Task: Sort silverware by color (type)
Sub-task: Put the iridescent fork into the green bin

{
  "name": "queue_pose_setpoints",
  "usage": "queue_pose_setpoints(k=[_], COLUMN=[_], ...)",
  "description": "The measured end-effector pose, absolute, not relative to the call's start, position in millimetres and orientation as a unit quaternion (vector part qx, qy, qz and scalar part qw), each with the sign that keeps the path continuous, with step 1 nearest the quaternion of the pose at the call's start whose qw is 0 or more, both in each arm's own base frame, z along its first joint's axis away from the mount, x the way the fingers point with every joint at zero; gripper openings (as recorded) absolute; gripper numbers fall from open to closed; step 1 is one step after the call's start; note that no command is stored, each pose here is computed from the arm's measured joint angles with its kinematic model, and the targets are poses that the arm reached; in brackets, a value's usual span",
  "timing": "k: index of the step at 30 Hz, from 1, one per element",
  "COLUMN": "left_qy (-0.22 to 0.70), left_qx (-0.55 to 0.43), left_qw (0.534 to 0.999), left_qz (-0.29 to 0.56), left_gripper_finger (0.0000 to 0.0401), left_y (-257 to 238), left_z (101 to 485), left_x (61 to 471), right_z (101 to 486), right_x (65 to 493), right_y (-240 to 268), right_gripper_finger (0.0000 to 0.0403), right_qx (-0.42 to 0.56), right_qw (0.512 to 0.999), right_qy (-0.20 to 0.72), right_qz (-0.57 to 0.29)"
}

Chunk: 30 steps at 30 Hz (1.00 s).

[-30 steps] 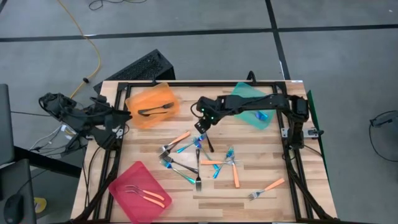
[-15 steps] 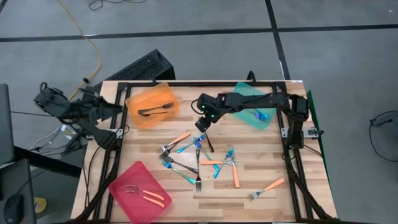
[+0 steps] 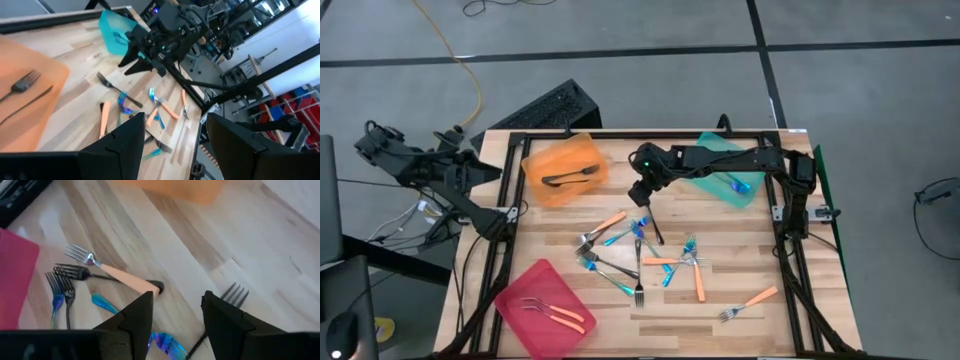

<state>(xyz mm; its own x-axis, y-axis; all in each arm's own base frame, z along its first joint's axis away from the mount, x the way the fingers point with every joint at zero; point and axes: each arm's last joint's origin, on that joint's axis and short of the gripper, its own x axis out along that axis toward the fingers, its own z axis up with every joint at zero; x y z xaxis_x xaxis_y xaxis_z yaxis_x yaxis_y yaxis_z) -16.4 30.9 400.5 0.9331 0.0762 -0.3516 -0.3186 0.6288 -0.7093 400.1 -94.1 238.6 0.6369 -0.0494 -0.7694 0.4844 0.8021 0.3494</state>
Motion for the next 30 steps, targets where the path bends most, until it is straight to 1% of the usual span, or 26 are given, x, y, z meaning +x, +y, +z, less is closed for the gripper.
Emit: queue_pose_setpoints(k=[8,16,19,26,30], left_qy=[0.167,0.154,0.143,0.114,0.092], left_qx=[-0.442,-0.446,-0.44,-0.431,-0.42], left_qw=[0.876,0.868,0.868,0.871,0.873], left_qz=[0.1,0.159,0.177,0.209,0.23], left_gripper_finger=[0.0197,0.0197,0.0197,0.0197,0.0197], left_y=[33.2,39.6,41.6,44.2,44.8], left_z=[397.6,391.2,390.0,389.5,388.6], left_x=[-16.3,-18.6,-19.3,-19.8,-18.6], right_z=[236.2,226.1,225.6,221.8,213.5], right_x=[397.4,381.6,382.3,390.9,395.8], right_y=[-92.4,-86.7,-79.9,-59.1,-55.9], right_gripper_finger=[0.0189,0.0189,0.0189,0.0189,0.0189], right_qx=[0.2,0.151,0.098,-0.071,-0.085], right_qw=[0.874,0.835,0.84,0.848,0.846], right_qy=[0.427,0.521,0.53,0.521,0.52], right_qz=[-0.12,-0.09,-0.052,0.066,0.078])
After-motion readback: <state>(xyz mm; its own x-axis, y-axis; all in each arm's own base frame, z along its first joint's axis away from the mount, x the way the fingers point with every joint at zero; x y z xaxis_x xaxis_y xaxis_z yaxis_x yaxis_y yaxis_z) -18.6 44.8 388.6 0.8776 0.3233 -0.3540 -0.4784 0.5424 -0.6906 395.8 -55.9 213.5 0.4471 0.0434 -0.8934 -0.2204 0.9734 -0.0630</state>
